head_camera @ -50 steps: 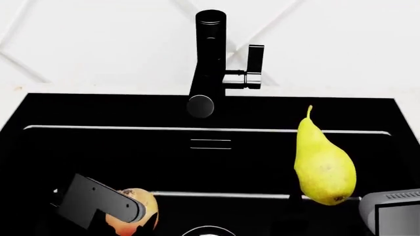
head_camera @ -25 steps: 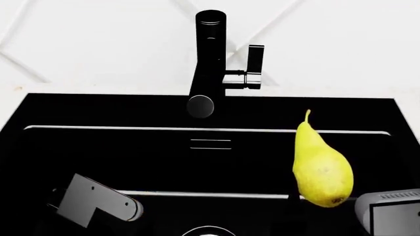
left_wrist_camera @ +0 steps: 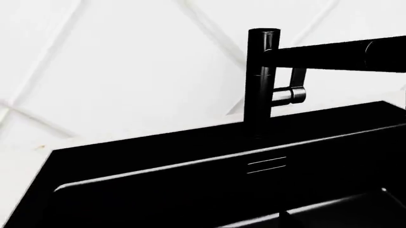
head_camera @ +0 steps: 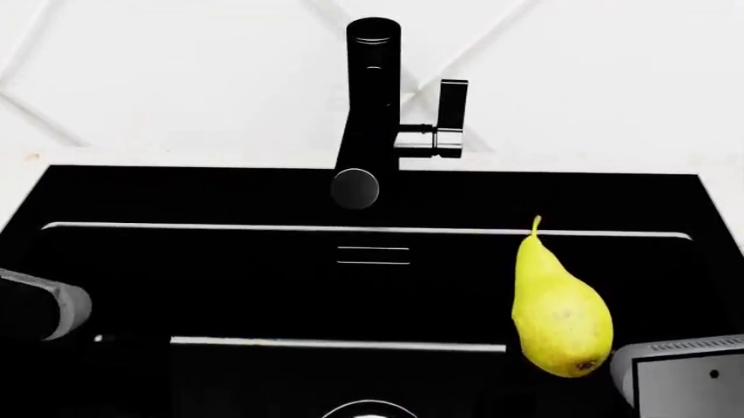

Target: There is a mixed pile of frozen fruits and vegetables on the counter. Locate all the frozen vegetables and place the items in a bowl on the counter. Take all the frozen fruits and defrost them in a running sink.

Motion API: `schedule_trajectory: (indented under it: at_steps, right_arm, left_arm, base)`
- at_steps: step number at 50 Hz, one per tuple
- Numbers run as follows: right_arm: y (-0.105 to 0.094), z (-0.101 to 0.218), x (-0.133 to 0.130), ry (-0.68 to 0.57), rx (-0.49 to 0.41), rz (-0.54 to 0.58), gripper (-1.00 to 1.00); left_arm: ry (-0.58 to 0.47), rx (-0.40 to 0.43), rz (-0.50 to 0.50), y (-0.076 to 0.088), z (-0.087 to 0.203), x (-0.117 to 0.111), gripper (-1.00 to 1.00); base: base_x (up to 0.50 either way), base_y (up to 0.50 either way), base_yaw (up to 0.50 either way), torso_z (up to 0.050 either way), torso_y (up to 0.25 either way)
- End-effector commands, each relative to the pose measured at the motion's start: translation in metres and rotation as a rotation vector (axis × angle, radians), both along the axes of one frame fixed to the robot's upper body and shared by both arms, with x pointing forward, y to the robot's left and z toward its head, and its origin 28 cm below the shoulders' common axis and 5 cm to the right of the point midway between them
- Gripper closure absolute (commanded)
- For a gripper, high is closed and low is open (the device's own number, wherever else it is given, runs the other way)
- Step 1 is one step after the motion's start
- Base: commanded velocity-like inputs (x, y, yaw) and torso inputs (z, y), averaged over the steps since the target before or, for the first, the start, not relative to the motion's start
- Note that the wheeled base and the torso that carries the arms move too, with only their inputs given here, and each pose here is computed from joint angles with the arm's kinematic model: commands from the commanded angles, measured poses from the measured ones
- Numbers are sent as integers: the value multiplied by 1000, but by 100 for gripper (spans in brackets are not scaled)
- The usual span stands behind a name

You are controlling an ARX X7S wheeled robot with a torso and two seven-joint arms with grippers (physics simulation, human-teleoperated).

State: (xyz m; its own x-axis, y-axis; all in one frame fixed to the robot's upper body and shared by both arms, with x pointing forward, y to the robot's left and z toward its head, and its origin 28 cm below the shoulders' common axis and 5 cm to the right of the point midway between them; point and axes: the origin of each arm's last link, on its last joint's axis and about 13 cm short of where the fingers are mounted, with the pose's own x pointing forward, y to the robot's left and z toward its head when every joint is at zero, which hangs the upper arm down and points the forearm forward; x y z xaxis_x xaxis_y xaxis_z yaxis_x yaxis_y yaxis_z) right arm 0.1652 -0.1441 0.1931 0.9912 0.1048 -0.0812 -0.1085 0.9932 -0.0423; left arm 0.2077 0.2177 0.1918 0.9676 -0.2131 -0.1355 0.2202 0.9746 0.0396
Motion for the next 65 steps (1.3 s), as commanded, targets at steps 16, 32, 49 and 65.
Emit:
schedule_trajectory:
  at_steps: [16, 32, 49, 65]
  right_arm:
    - [1, -8, 47, 113, -41, 18, 100]
    - [10, -27, 95, 280, -93, 75, 100]
    - [21, -70, 119, 421, -125, 120, 100]
    - [16, -105, 141, 567, -108, 111, 100]
  left_arm:
    - [-140, -65, 92, 26, 24, -36, -100]
    - [-150, -75, 98, 27, 28, -40, -100]
    - [-170, -85, 138, 38, 35, -41, -100]
    - [-175, -88, 150, 41, 36, -43, -100]
  base:
    - [0, 0, 0, 0, 0]
    - [0, 0, 0, 0, 0]
    - [0, 0, 0, 0, 0]
    - [0, 0, 0, 0, 0]
